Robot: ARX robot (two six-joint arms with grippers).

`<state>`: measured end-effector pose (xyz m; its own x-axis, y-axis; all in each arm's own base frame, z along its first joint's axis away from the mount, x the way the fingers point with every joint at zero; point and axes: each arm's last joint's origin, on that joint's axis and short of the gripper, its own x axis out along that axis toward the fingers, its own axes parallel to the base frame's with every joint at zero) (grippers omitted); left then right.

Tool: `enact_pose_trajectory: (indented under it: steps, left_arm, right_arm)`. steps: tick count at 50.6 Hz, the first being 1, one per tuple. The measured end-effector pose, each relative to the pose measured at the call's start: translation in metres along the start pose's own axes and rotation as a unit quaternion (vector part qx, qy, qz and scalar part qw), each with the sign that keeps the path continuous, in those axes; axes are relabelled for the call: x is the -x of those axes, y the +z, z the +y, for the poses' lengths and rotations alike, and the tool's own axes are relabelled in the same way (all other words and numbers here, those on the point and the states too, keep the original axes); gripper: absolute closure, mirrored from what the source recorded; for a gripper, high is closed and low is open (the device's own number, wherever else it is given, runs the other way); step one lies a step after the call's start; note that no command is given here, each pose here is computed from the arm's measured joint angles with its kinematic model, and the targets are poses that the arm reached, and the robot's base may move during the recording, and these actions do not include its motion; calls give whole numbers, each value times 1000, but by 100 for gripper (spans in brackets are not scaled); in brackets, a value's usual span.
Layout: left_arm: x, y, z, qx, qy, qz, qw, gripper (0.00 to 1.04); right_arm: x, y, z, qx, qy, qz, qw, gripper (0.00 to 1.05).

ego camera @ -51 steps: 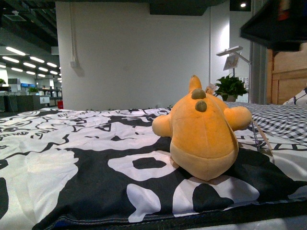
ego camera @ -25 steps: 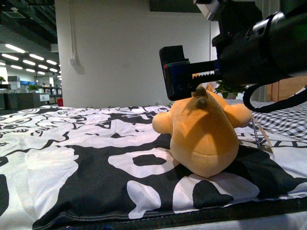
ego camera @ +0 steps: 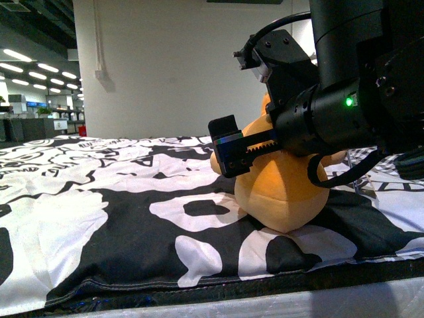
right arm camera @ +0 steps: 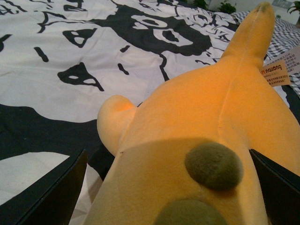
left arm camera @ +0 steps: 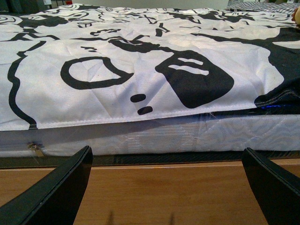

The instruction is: Put away toys

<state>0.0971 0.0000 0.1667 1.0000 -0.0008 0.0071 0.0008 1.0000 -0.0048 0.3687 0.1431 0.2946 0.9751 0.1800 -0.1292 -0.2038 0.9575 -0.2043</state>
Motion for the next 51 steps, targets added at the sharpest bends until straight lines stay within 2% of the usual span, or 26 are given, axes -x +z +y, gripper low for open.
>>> enact_pose_trajectory:
  steps: [17,29,47,51]
  left_arm:
    - [0,0,0,0,0,0,1000,6]
    - [0,0,0,0,0,0,1000,6]
    - [0,0,0,0,0,0,1000,6]
    - [0,0,0,0,0,0,1000,6]
  right_arm:
    - [-3,-28,-8,4,-2,49,999,0]
    - [-1,-34,-8,2,-3,54,999,2]
    - [9,-24,-14,-10,-14,49,999,43]
    - [13,-17,-20,-20,-15,40,999,55]
